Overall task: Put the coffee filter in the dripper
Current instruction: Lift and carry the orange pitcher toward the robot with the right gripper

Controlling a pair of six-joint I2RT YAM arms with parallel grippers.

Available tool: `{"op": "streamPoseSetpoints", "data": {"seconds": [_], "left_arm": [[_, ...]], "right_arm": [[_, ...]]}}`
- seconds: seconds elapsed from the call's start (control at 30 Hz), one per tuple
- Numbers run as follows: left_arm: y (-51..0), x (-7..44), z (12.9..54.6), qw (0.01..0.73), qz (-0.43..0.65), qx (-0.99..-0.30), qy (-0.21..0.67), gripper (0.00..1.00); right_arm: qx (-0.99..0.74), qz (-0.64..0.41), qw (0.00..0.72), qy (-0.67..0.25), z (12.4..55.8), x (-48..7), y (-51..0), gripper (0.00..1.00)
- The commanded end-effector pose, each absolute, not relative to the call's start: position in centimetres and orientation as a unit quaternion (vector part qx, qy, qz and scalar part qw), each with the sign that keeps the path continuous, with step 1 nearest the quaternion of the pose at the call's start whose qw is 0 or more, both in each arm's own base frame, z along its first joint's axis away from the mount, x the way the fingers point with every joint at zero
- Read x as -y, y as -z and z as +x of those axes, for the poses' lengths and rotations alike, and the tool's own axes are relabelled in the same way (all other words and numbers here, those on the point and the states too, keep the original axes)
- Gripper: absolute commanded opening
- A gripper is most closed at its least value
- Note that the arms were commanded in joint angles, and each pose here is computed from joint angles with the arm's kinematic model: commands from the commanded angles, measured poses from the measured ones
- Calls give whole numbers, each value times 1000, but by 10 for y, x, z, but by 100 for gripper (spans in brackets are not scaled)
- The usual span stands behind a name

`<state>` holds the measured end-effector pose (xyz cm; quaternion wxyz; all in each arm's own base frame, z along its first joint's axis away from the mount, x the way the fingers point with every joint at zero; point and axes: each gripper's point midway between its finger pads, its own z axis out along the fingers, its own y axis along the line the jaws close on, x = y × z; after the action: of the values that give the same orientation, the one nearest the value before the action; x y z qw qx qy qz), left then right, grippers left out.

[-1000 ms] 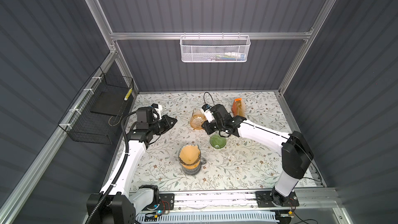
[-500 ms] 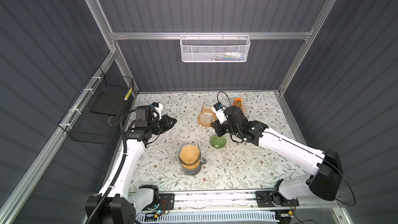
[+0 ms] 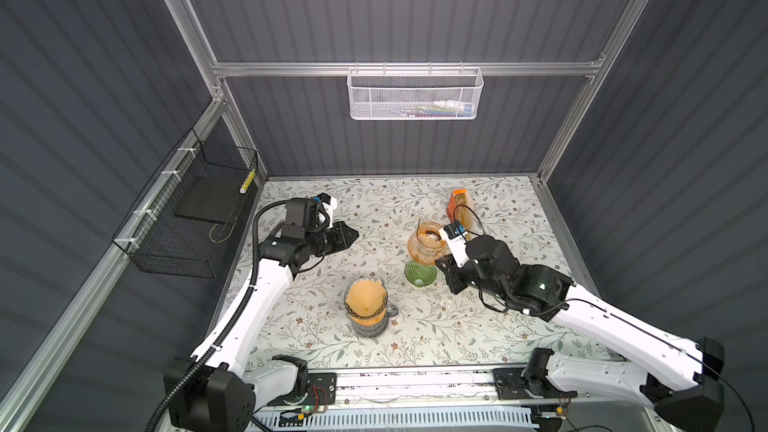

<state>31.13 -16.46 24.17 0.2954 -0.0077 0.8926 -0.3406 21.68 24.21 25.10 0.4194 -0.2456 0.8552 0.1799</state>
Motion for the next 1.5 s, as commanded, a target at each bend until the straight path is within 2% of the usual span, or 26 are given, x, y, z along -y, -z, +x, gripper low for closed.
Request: {"op": "streamPoseSetpoints", "data": {"seconds": [0.0,0.5,1.13,1.47], "left_arm": [[-252,164,320,317,-5,-887,334,18],[-250,174,330,319,-6,-882,347,19],[-240,174,335,310,-15,-886,344,19],[-235,176,337,304,-17,-888,344,19]], "right_arm": [[-862,-230,427,-150,208,-224,-245,0],[-870,-239,391,-179,153,-215,-211,0],[-872,-307,356,-134,111,-224,-157,0],[-883,-307,323,-148,98,-234,-127,0]]}}
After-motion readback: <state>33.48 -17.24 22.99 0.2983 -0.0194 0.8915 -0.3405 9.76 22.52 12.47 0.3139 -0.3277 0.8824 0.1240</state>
